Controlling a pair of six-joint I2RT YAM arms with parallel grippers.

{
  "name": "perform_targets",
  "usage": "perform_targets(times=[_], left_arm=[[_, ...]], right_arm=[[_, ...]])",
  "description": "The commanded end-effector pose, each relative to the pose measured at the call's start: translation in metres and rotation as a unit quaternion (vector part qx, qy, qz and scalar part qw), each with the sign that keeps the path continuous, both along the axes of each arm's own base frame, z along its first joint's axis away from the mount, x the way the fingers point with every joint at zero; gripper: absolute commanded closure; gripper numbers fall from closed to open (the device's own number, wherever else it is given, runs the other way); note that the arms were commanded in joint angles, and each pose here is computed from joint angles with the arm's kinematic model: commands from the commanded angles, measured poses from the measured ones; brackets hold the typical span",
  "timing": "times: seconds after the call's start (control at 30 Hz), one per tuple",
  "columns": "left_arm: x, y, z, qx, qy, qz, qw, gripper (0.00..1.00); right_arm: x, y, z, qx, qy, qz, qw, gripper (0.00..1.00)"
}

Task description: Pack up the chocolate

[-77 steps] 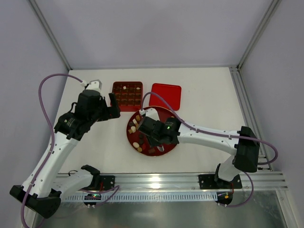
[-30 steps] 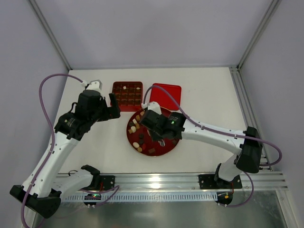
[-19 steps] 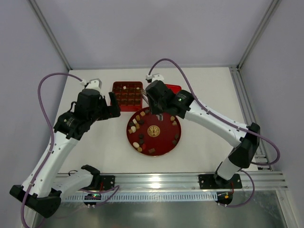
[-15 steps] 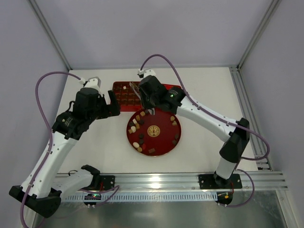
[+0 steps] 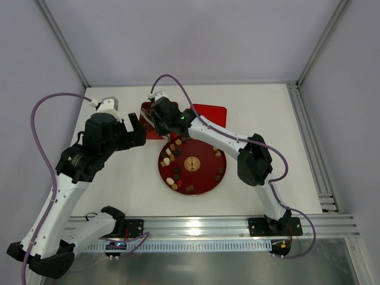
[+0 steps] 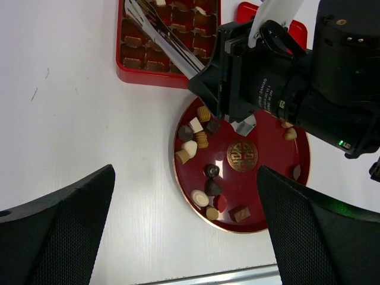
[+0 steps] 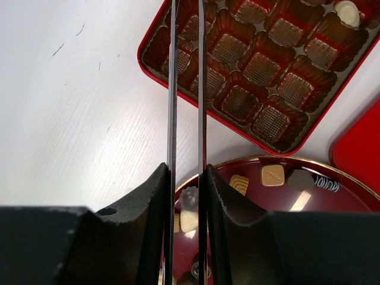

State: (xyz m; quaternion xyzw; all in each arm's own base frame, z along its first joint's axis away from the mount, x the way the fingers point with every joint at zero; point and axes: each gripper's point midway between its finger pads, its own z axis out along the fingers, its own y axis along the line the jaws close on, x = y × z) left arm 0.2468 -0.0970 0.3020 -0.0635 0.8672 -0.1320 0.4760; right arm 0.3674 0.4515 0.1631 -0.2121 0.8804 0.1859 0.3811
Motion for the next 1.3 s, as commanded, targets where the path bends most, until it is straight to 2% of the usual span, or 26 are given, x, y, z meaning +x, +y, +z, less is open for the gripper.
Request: perform_targets(times=[0.0,1.03,1.13,1.27], left_arm=[[-0.003,0.006,0.013,0.001,-0.015,0.008,1.000,0.00],[0.001,0.004,0.003,0.012,-0.005,0.001,1.000,0.00],[0.001,0.003,0.002,0.013,-0.004,0.000,1.000,0.00],[0.001,0.003,0.002,0.013,-0.004,0.000,1.000,0.00]], right_arm=[[0.014,0.018,0.046,0.057,-0.044,0.005,0.997,0.74],[0.035,0.012,0.000,0.024,-0.026,-0.023,0.999,0.72],[0.034,0.013,0.001,0.027,-0.025,-0.018,0.999,0.67],[0.033,0.014,0.000,0.028,-0.024,-0.018,0.999,0.66]])
